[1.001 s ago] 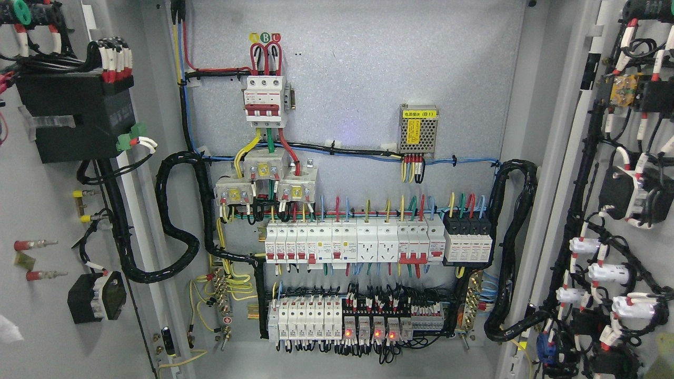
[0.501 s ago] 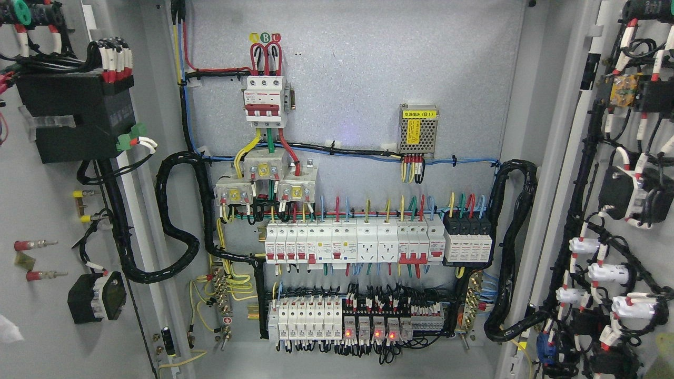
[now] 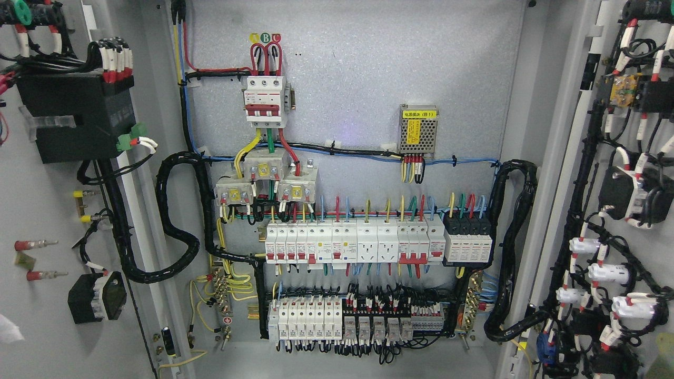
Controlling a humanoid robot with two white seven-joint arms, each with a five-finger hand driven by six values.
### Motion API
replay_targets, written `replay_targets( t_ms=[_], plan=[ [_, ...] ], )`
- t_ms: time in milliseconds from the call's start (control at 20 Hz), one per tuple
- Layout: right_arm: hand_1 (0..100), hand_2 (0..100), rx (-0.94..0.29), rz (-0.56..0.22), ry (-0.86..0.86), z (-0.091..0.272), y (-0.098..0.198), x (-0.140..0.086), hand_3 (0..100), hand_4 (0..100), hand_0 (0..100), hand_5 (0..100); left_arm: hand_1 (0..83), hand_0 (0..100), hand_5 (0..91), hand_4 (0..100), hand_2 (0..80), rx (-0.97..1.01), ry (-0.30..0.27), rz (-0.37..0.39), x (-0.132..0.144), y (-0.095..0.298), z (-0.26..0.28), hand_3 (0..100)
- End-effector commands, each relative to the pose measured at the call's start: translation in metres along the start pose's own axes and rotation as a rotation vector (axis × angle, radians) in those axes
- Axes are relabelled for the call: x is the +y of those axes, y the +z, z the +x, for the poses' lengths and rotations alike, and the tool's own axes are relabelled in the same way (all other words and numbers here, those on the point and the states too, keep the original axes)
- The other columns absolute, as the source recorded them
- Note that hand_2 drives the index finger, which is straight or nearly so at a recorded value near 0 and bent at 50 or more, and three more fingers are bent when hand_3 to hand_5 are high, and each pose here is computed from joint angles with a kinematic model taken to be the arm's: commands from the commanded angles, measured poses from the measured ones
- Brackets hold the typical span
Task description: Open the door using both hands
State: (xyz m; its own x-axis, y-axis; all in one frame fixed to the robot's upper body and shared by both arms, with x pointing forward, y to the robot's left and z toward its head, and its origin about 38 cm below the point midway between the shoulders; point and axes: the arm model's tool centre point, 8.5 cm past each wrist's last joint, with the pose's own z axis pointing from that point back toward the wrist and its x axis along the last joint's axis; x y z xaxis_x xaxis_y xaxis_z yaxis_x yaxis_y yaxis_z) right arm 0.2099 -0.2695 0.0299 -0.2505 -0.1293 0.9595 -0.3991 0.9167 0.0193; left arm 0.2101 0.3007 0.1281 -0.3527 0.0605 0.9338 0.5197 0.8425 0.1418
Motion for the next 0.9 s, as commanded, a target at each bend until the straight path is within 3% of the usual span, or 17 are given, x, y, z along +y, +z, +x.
replay_targets(
  t_ms=[0, 300, 551, 751, 851],
  plan=[
    [0, 0, 0.006, -0.03, 0.021, 0.001, 0.014, -0.008, 0, 0, 22, 0, 0.0, 30, 0.0, 4, 2.7, 0.017, -0.037, 0.083, 0.032, 0.032, 0.011, 3],
    [0, 0, 0.03, -0.054, 0.041, -0.002, 0.024, -0.018, 0, 0, 22, 0, 0.0, 30, 0.0, 4, 2.7, 0.061, -0.026, 0.168, 0.064, 0.057, 0.011, 3],
    [0, 0, 0.05, -0.077, 0.054, -0.004, 0.03, -0.027, 0, 0, 22, 0, 0.0, 30, 0.0, 4, 2.7, 0.061, 0.024, 0.236, 0.088, 0.067, 0.006, 3],
    [0, 0, 0.035, -0.138, 0.024, 0.0, 0.033, -0.039, 0, 0, 22, 0, 0.0, 30, 0.0, 4, 2.7, 0.039, 0.043, 0.229, 0.111, 0.067, 0.009, 3],
    [0, 0, 0.044, -0.126, 0.055, 0.006, 0.035, -0.051, 0, 0, 22, 0, 0.0, 30, 0.0, 4, 2.7, 0.039, 0.043, 0.227, 0.122, 0.073, 0.013, 3]
  ],
)
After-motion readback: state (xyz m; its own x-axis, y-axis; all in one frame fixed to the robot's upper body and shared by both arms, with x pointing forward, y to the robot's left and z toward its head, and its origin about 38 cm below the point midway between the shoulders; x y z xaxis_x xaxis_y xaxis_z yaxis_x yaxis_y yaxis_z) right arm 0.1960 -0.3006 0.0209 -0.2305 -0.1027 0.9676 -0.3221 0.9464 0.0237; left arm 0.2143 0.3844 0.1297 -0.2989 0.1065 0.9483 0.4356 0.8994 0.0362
